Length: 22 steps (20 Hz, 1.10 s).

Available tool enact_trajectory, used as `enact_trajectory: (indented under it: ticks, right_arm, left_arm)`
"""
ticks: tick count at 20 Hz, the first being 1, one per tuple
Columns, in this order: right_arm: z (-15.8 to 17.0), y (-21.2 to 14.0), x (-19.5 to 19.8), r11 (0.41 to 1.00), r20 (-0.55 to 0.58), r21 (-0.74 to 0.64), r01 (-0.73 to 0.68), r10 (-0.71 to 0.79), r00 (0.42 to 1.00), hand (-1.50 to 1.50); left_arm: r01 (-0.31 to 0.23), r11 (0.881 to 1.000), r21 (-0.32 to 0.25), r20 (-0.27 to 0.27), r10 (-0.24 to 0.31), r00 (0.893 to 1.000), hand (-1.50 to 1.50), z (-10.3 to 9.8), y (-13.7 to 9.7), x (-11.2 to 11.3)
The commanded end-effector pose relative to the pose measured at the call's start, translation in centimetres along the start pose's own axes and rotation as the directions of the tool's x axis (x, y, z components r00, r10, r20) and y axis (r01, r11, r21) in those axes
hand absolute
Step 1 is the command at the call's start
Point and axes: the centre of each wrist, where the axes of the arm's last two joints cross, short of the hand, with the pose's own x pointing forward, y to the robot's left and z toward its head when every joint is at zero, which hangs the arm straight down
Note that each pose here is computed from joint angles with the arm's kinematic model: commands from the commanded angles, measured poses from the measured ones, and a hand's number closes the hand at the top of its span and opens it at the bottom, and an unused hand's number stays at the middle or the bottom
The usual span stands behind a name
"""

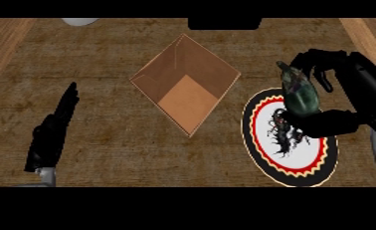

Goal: Pick the eggplant from the plate and place it in the cardboard box

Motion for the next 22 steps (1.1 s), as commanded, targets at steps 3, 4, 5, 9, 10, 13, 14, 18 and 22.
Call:
enact_trajectory:
  ticks: [3,4,5,9,10,13,14,18,22]
  right_arm:
    - [-3.1,1.9,4.2,0.999,0.019,0.007,0.048,-0.048,0.999,1.50]
    - [-4.4,1.9,6.1,1.000,0.016,0.010,0.030,-0.030,0.999,1.50]
    - [-4.4,2.2,5.5,1.000,0.004,0.021,0.022,-0.022,1.000,1.50]
    - [-7.9,2.5,6.9,0.999,-0.013,0.051,0.016,-0.015,1.000,1.50]
    - [-9.2,5.5,8.4,0.999,-0.020,0.050,0.007,-0.006,1.000,1.50]
    - [-10.6,7.2,9.0,0.995,-0.028,0.095,-0.011,0.014,1.000,1.50]
    - [-12.5,7.6,9.3,0.992,-0.041,0.126,0.005,0.000,0.999,1.50]
    - [-13.5,12.2,9.9,0.985,-0.081,0.173,0.011,0.003,0.997,1.50]
    - [-15.3,14.0,7.9,0.971,-0.118,0.235,-0.034,0.064,0.991,1.50]
  left_arm:
    - [0.013,1.000,-0.014,0.004,-0.013,1.000,0.00,0.9,-1.2,-0.7]
    - [-0.002,1.000,-0.029,-0.013,0.002,1.000,0.00,0.6,-2.4,-0.3]
    - [-0.009,1.000,-0.014,0.013,0.009,1.000,0.00,-0.5,-1.6,0.6]
    - [0.018,1.000,-0.021,0.005,-0.018,1.000,0.00,-0.8,-1.8,1.1]
    - [0.000,1.000,-0.005,0.012,0.000,1.000,0.00,-0.4,0.8,-0.1]
    - [0.014,1.000,-0.009,0.011,-0.014,1.000,0.00,-1.0,-0.2,0.1]
    - [-0.001,1.000,-0.025,0.023,0.002,1.000,0.00,-1.1,0.1,0.1]
    - [0.013,1.000,-0.019,0.011,-0.013,1.000,0.00,-1.0,-0.8,1.3]
    - [0.002,1.000,-0.021,0.000,-0.002,1.000,0.00,0.2,-1.5,0.3]
